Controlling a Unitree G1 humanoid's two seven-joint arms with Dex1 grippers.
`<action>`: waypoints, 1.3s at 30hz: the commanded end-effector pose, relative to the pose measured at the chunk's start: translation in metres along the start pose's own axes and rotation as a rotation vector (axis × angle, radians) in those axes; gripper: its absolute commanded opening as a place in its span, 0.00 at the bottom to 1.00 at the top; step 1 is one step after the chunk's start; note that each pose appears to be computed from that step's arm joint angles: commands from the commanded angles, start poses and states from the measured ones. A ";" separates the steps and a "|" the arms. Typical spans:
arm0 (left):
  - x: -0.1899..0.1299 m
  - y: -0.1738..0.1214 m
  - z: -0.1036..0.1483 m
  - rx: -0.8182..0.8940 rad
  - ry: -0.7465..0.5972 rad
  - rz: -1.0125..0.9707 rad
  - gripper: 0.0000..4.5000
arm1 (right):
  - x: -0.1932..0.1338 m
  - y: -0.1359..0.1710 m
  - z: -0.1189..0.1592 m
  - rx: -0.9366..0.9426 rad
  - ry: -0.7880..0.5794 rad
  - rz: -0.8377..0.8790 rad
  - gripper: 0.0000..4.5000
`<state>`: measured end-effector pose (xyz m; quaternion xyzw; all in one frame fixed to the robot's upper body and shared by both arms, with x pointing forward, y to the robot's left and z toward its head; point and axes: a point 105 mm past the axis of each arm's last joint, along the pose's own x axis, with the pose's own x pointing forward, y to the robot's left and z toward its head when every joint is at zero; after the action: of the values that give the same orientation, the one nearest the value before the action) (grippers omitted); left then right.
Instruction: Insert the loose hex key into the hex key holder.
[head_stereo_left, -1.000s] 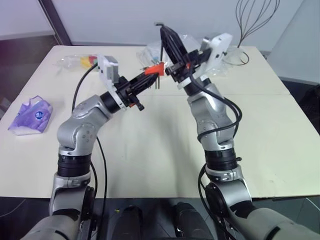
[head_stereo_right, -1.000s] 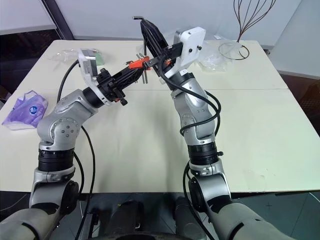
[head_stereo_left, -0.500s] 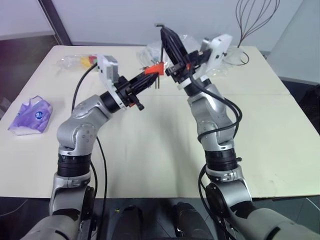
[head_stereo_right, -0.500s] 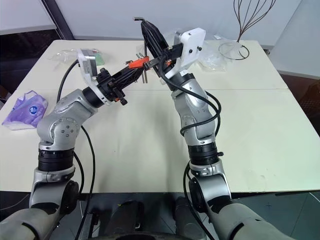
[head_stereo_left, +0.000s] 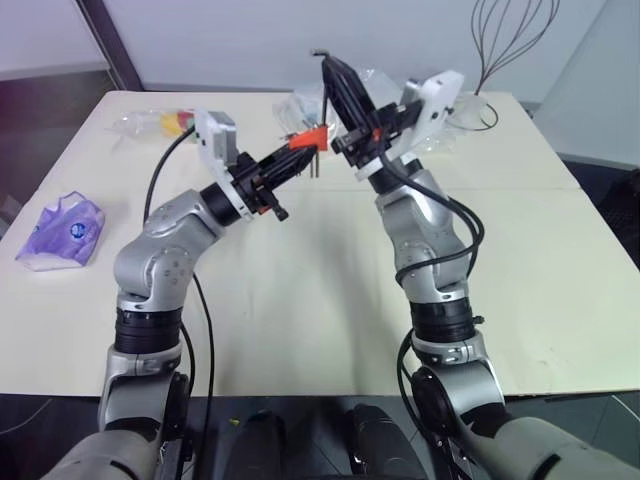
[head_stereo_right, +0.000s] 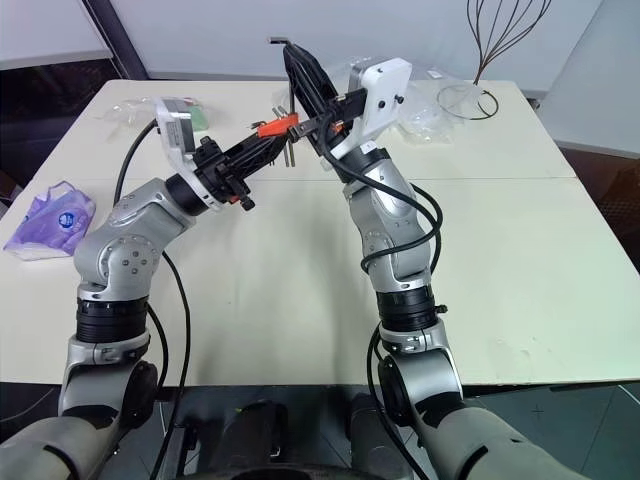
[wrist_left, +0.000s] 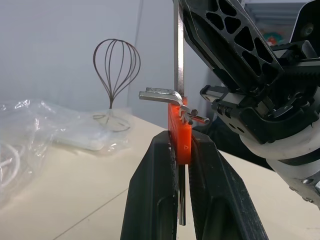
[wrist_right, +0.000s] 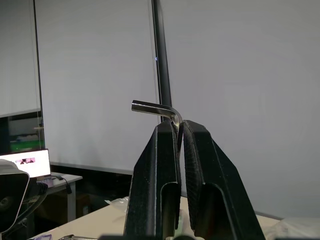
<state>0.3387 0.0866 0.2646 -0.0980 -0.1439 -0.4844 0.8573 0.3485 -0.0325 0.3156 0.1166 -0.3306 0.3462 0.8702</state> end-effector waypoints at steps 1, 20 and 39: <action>0.002 -0.008 0.017 0.032 -0.053 -0.037 0.00 | 0.004 0.005 0.013 -0.015 -0.048 0.025 0.01; 0.001 -0.006 0.019 0.037 -0.058 -0.031 0.00 | 0.001 0.004 0.010 -0.023 -0.033 0.020 0.01; 0.002 -0.006 0.020 0.040 -0.063 -0.029 0.00 | -0.001 0.006 0.007 -0.019 -0.013 0.029 0.08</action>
<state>0.3381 0.0865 0.2653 -0.1023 -0.1446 -0.4863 0.8556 0.3498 -0.0315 0.3093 0.1114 -0.3194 0.3501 0.8735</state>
